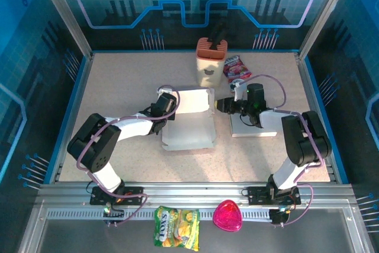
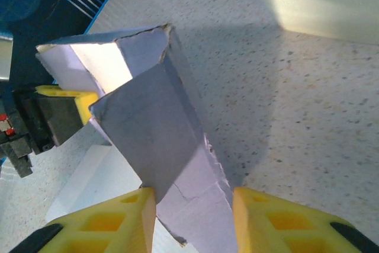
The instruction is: Fold the paper box
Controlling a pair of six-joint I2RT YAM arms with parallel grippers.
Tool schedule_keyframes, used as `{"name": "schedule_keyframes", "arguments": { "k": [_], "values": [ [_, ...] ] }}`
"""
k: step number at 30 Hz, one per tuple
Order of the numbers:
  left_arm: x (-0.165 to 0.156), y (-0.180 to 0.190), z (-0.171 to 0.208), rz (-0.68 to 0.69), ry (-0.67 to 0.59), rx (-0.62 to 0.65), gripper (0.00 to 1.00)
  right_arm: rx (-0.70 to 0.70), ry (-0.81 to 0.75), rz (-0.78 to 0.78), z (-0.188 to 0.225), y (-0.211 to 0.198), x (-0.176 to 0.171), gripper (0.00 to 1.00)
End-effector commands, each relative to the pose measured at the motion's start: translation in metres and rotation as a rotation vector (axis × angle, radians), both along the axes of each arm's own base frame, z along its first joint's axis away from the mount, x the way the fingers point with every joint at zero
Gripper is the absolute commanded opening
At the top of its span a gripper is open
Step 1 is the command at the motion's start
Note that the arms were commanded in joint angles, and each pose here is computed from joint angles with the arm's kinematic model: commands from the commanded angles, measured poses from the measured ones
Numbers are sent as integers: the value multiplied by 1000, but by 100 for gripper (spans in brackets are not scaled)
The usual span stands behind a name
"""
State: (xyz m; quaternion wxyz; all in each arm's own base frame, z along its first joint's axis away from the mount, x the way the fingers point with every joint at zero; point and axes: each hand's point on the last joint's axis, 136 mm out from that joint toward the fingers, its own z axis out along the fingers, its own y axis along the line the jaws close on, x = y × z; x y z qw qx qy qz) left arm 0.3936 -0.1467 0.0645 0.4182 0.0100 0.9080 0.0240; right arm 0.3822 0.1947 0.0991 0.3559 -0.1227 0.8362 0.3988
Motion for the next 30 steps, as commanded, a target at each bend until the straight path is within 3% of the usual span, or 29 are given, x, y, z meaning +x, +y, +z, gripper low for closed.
{"name": "schedule_keyframes", "arguments": {
  "k": [1,17,25,30],
  "values": [
    [-18,6,-33,-11,136,29,0,-11,-4,42,-2,10,1,40],
    [-18,6,-32,-12,131,30,0,-107,-14,81,-11,29,14,43],
    [-18,7,-29,-14,102,23,0,-204,-42,130,-15,44,12,37],
    [-23,-4,-18,-56,-14,85,0,-287,-64,92,-22,46,6,32]
  ]
}}
